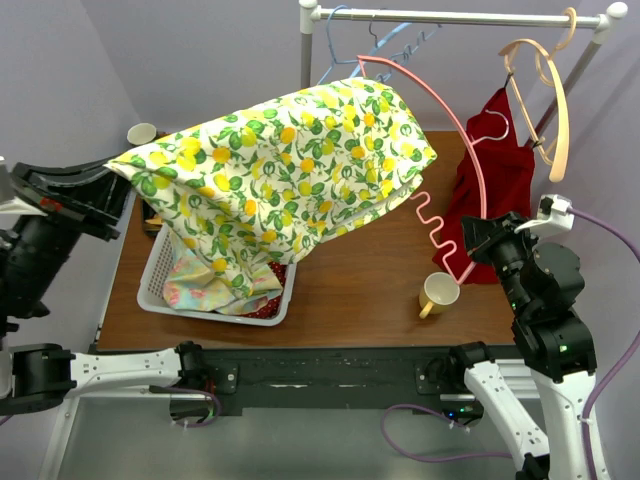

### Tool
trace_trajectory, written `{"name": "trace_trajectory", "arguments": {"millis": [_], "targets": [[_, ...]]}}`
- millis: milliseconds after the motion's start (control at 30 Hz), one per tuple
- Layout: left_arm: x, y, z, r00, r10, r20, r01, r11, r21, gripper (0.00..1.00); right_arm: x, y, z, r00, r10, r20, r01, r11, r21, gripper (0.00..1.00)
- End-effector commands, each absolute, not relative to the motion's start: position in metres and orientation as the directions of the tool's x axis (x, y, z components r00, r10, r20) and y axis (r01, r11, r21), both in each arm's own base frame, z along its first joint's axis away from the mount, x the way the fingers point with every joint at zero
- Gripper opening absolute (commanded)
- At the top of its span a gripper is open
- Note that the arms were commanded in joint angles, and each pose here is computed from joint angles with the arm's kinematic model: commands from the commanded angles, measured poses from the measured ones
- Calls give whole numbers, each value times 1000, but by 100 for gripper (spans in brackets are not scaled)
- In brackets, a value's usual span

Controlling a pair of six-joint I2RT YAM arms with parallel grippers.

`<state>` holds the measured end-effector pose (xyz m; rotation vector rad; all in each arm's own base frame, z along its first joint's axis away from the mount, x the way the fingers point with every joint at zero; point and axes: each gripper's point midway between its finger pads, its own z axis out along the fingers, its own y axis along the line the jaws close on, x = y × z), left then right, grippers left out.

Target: Remove the skirt from the hanger

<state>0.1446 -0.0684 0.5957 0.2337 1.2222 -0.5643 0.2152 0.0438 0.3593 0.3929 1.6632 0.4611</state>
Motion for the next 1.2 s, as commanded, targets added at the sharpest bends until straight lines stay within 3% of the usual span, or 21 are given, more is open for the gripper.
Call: {"name": "trace_trajectory", "arguments": {"millis": [0, 467, 867, 1167], "targets": [[125, -13, 626, 212, -430, -878, 536, 802, -264, 0, 223, 12, 374, -6, 538, -843, 139, 835, 532, 0], [104, 58, 644, 247, -573, -781, 525, 757, -389, 0, 209, -15, 386, 77, 492, -867, 233, 837, 495, 0], [97, 70, 649, 291, -550, -783, 478, 792, -379, 0, 196, -38, 394, 140, 450, -882, 325, 820, 471, 0], [77, 106, 658, 334, -627, -703, 495, 752, -436, 0, 193, -52, 394, 169, 431, -886, 396, 794, 462, 0]]}}
